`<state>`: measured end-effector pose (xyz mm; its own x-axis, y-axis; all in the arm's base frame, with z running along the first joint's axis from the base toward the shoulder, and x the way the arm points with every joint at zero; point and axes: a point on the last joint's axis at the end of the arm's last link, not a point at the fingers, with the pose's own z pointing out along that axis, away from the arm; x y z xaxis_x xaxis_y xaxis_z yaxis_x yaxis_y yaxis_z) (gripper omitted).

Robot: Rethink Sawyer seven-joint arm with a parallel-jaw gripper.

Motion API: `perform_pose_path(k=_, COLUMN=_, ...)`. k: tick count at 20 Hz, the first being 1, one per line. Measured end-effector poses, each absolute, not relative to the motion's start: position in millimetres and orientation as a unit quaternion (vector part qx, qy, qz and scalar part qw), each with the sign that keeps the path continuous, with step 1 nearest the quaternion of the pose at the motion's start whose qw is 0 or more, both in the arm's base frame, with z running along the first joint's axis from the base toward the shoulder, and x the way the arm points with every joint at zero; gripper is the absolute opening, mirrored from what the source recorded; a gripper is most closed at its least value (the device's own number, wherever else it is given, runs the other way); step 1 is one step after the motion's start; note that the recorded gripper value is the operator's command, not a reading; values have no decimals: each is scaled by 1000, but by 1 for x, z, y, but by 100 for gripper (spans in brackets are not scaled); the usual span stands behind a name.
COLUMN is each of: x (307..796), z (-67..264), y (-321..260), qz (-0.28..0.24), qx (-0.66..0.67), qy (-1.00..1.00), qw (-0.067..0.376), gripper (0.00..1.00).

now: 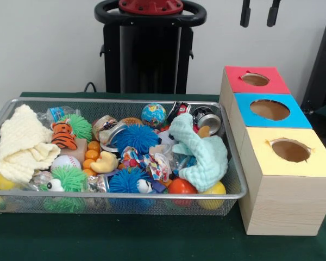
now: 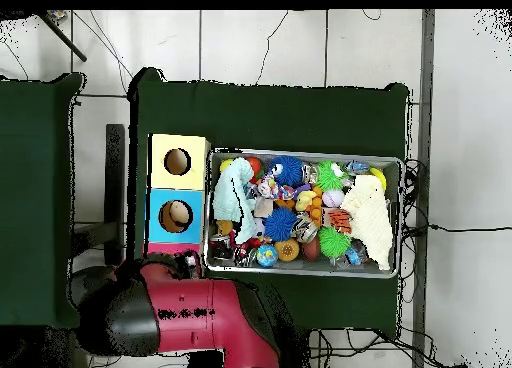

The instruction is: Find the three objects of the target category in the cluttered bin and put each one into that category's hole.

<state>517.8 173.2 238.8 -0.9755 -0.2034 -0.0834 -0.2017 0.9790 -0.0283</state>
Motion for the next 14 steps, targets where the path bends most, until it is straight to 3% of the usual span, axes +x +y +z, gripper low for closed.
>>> perform_pose_path(k=14, x=552, z=248, y=154, qz=-23, qx=-90, qy=993, qw=69, gripper=100)
